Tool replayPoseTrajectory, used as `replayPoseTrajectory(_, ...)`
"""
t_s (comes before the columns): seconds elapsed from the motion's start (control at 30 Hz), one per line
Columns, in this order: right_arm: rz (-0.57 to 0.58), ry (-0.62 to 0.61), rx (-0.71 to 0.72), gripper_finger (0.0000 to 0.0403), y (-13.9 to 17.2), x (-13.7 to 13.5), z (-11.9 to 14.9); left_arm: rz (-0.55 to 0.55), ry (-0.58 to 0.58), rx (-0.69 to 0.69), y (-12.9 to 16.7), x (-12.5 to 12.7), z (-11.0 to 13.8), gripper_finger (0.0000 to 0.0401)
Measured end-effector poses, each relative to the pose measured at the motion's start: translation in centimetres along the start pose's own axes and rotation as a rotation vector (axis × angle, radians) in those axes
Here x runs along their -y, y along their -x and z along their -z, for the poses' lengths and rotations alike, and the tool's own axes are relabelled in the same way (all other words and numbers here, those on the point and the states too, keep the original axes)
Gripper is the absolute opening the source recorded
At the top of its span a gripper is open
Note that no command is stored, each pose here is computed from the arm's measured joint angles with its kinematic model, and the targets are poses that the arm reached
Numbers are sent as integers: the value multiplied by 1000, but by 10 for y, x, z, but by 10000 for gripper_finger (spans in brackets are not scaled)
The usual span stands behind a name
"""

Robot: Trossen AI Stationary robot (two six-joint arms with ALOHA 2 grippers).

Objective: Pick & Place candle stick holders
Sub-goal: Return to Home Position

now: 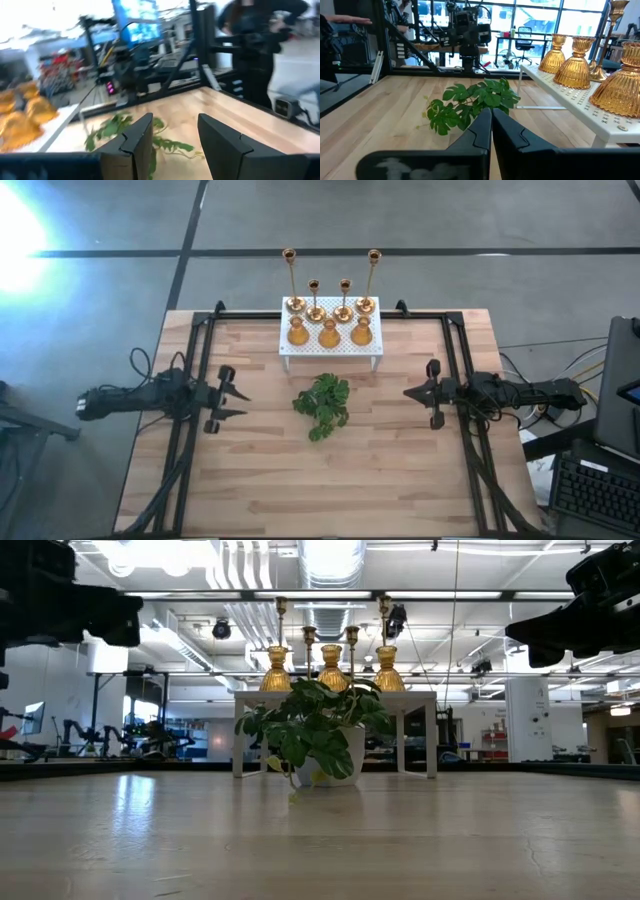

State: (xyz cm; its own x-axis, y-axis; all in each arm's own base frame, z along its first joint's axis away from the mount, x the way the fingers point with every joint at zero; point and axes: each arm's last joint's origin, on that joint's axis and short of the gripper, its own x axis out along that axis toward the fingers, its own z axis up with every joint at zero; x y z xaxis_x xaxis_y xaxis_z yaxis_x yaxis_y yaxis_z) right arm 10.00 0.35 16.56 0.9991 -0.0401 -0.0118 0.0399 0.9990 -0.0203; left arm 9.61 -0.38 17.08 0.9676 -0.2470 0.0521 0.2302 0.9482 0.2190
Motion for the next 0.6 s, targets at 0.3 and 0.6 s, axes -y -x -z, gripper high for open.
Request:
replayPoseTrajectory(0.3,0,0,-1,9,0,0,0,-191,106,-65,0,-4,4,161)
replayPoseTrajectory(0.6,0,0,-1,9,0,0,0,-228,138,-87,0,-2,6,161)
